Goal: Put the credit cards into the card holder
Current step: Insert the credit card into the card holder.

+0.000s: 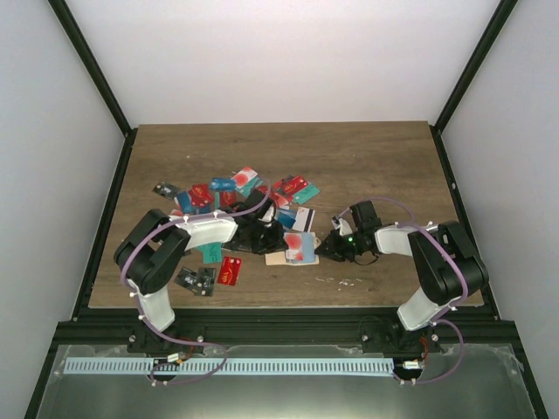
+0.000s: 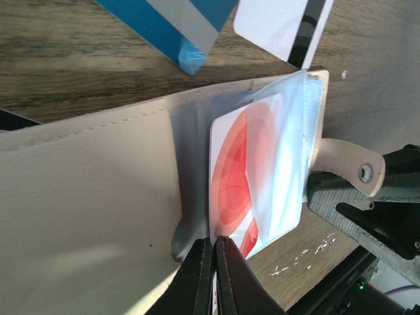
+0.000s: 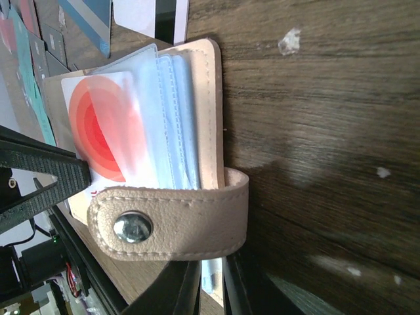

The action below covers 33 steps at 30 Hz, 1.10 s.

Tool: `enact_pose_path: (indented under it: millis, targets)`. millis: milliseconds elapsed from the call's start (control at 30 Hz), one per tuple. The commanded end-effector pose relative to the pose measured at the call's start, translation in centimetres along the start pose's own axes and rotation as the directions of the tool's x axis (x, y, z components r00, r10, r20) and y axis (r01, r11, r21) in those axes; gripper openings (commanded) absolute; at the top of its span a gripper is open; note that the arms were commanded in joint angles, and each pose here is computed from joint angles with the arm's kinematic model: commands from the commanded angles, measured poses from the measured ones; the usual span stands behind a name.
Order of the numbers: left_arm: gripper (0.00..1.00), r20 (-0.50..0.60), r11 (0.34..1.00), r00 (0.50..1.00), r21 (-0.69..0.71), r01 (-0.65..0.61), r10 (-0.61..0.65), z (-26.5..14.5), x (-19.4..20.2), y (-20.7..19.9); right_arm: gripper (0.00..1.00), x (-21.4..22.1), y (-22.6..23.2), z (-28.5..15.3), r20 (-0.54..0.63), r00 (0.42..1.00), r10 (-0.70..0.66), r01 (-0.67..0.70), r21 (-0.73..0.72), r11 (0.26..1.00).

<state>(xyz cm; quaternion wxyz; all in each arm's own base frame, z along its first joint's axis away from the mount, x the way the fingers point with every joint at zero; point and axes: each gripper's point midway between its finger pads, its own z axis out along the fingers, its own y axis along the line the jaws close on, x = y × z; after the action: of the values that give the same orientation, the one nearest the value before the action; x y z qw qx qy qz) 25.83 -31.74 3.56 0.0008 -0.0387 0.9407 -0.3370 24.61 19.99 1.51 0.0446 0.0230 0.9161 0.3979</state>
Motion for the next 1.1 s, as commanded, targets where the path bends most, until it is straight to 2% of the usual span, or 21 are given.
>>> enact_pose_path:
  millis: [0, 700, 1067]
  targets:
    - [0.04, 0.033, 0.998, 0.999, -0.043, 0.043, -0.041, 0.8, -0.1, 1.2, 0.13, 4.1, -7.4, 1.2, -0.063, 0.988, 0.140, -0.118, 0.277, 0.954]
    - [0.04, -0.043, 0.999, 0.999, 0.005, 0.031, -0.031, 4.2, 0.4, 0.0, 0.14, 4.0, -7.4, 1.5, -0.077, 0.987, 0.143, -0.117, 0.272, 0.955]
    - [0.05, -0.083, 0.999, 0.997, -0.039, -0.005, 0.002, 3.9, 1.0, 0.0, 0.15, 3.3, -7.0, 1.2, -0.072, 0.991, 0.111, -0.087, 0.278, 0.957]
